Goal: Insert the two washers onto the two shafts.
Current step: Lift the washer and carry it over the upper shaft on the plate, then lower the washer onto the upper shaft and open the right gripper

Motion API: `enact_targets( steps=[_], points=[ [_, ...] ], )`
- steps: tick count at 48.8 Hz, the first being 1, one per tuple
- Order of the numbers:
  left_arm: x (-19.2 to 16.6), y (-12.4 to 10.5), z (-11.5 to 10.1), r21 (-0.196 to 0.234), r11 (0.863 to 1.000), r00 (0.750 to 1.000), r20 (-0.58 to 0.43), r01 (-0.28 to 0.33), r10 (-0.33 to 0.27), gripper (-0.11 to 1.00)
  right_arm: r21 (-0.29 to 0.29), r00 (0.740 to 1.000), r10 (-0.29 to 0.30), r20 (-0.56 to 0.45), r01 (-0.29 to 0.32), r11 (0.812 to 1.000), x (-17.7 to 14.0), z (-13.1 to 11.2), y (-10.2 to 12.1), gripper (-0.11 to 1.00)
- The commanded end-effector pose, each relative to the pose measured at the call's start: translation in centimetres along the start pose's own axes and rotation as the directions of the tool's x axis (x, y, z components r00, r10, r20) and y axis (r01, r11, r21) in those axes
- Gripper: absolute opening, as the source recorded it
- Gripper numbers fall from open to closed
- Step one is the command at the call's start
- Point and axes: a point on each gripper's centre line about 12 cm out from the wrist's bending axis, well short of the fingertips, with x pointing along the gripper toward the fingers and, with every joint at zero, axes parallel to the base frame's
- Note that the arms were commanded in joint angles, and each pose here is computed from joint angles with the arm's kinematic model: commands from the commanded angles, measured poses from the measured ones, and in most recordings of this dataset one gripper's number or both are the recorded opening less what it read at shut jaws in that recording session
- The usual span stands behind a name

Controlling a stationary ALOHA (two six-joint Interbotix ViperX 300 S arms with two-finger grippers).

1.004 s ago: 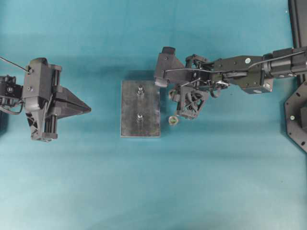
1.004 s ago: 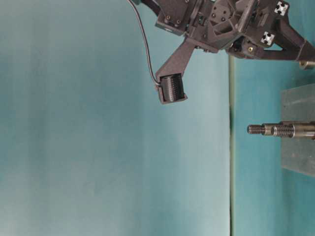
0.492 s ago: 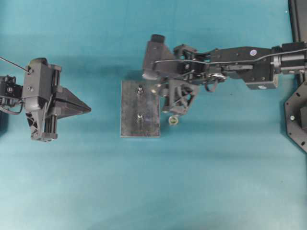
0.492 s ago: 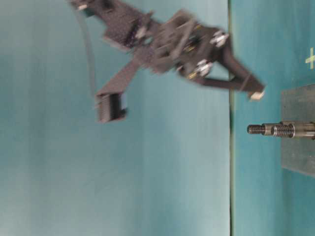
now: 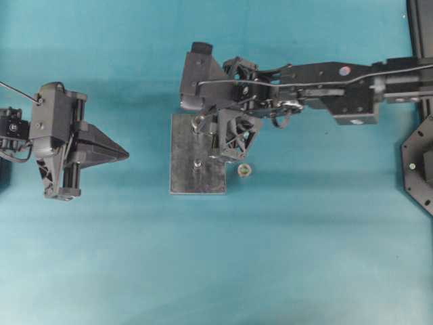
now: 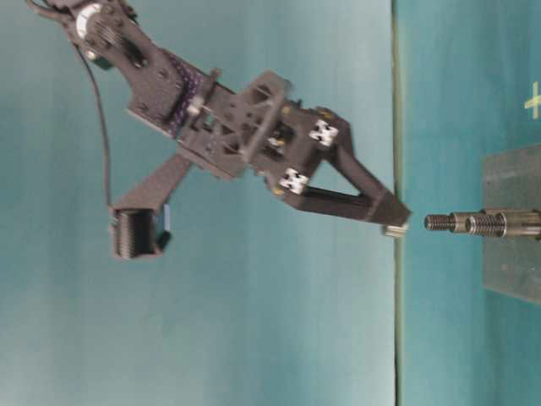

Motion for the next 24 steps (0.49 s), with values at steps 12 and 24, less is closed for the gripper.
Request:
enact_targets(
  steps=[12,24],
  points=[
    [-0.1,-0.1,0.6,0.002,1.000,1.000,0.023,0.002,-0.002,0.00,0.001,1.000,-0.010,0.007,0.010,1.000,0.5,0.7,-0.5,0.33],
    [-0.2,-0.1,0.6,0.008,1.000,1.000,0.023,0.003,-0.003,0.00,-0.027,1.000,-0.023,-0.013,0.023,0.999,1.1,0.6,-0.6,0.33]
  ],
)
